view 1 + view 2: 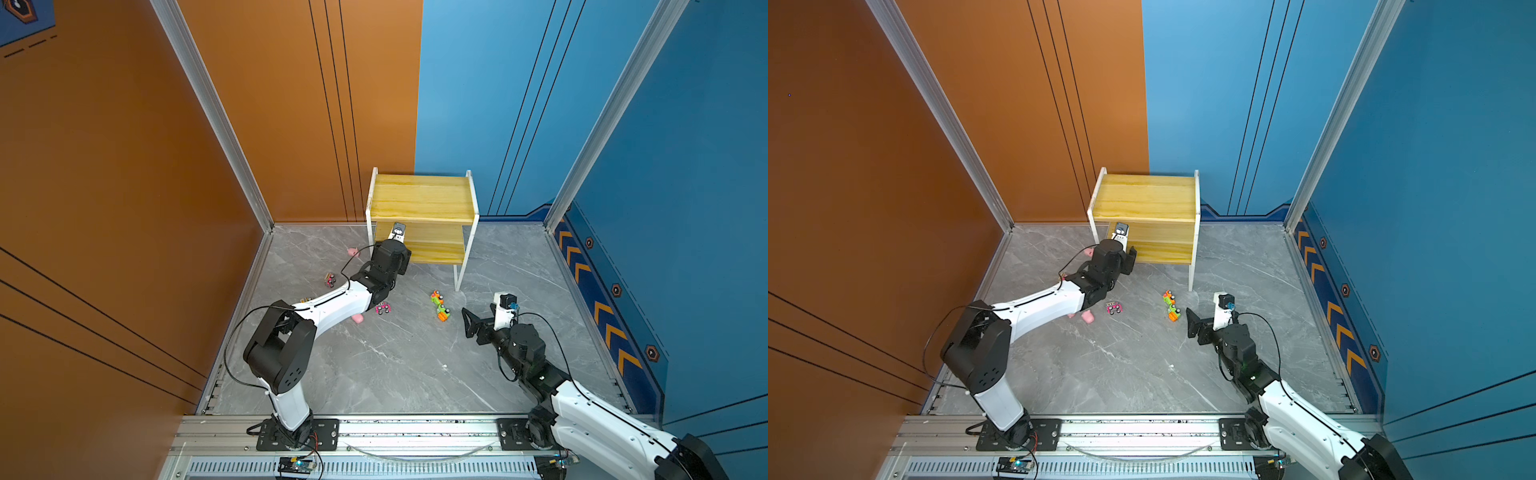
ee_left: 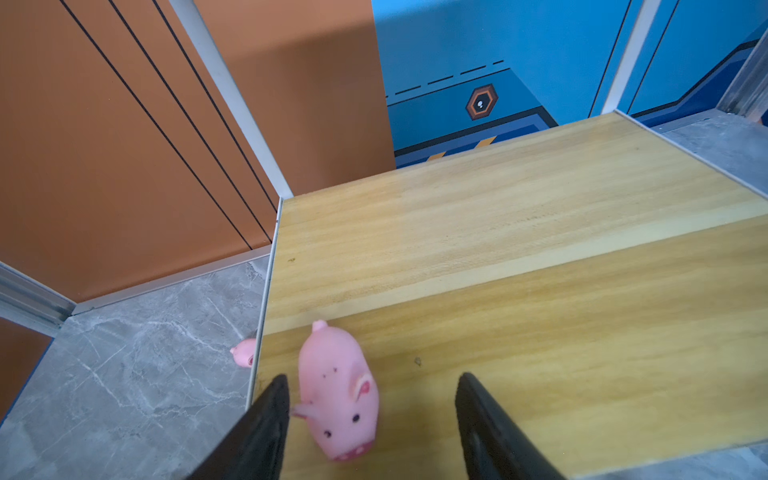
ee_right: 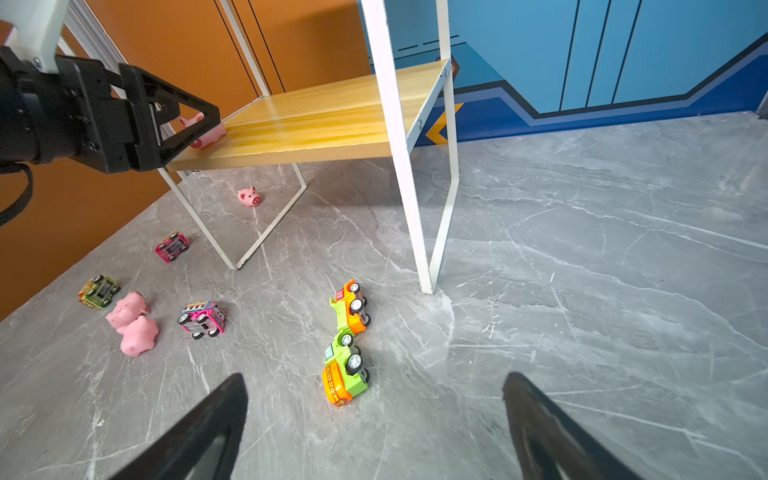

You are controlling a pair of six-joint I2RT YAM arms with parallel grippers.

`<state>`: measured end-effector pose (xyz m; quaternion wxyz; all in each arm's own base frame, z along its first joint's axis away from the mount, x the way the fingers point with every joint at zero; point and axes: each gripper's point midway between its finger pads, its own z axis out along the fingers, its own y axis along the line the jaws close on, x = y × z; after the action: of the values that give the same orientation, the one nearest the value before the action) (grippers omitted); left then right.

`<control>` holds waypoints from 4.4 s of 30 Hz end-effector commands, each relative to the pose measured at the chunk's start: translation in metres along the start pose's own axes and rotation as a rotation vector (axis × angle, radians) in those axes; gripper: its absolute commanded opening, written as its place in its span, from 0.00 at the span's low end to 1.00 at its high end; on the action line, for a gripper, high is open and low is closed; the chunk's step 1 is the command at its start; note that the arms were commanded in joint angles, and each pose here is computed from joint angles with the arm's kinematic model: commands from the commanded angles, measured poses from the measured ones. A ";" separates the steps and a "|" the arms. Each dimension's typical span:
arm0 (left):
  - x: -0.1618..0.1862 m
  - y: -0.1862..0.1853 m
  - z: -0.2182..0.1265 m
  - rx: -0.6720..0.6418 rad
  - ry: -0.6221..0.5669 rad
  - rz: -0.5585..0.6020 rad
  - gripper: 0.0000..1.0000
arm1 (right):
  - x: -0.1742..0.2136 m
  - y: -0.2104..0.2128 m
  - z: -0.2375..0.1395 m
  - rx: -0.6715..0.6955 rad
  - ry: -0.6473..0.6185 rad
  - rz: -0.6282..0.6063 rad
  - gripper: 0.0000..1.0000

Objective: Place and organize the plastic toys onto the shelf
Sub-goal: 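Open the left gripper to release the pig on the lower shelf, then withdraw the left gripper from the shelf while the right arm reaches toward the pigs, then lower the right gripper over a pink pig near the pink truck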

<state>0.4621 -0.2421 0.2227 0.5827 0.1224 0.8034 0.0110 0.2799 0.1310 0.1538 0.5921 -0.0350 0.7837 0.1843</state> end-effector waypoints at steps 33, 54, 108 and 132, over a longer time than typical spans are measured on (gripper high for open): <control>0.137 0.114 -0.129 -0.132 0.427 -0.372 0.62 | 0.028 0.063 0.017 -0.169 0.113 -0.233 0.96; 0.163 0.131 -0.117 0.016 0.616 -0.729 0.61 | 0.127 0.268 0.128 -0.507 0.365 -0.487 0.92; 0.133 0.133 -0.127 0.170 0.602 -0.640 0.62 | 0.108 0.276 0.122 -0.632 0.323 -0.528 0.64; 0.133 0.134 -0.126 0.180 0.598 -0.660 0.63 | 0.153 0.291 0.205 -0.606 0.415 -0.505 0.44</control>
<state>0.3298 -0.0686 0.1630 0.2868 -0.0987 0.9310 -0.2031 0.3421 0.4897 0.0354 0.4230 -0.4287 0.7616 0.2394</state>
